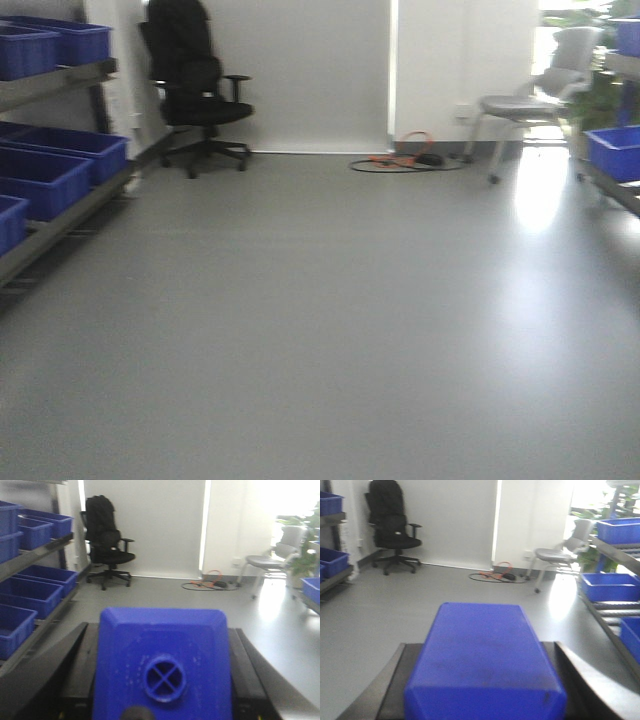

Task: Pick and sort blue part to right shelf
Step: 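Drive the base up to the shelf of blue bins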

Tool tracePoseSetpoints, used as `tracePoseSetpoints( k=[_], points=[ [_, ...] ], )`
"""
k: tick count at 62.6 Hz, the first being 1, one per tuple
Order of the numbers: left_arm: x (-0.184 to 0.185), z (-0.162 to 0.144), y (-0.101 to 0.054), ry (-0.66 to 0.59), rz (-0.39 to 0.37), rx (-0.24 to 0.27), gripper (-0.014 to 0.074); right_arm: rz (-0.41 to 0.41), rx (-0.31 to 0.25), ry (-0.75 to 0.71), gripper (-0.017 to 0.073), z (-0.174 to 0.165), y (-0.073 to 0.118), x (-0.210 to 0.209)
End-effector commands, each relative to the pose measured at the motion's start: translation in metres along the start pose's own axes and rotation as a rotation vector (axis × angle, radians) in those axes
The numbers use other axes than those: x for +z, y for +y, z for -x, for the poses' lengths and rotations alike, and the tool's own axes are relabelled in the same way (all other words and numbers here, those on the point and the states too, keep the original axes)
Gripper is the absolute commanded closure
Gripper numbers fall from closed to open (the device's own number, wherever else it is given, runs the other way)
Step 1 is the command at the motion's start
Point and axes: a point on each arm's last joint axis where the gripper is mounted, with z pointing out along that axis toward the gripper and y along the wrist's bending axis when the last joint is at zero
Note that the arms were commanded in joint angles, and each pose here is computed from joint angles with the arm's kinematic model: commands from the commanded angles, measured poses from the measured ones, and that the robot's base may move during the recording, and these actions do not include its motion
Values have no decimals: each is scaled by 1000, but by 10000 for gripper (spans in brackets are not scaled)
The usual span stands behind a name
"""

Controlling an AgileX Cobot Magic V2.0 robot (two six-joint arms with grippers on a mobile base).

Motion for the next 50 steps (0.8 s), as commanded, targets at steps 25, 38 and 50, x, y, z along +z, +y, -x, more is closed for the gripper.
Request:
tracePoseSetpoints(
  k=[25, 38, 50],
  points=[
    [0, 15, -1, -91, -2, -4, 301, -3, -23, -112, 131, 17, 0, -2],
    [0, 15, -1, -91, -2, -4, 301, -3, -23, -112, 131, 17, 0, -2],
    [0, 15, -1, -91, -2, -4, 301, -3, -23, -112, 131, 17, 0, -2]
  ],
)
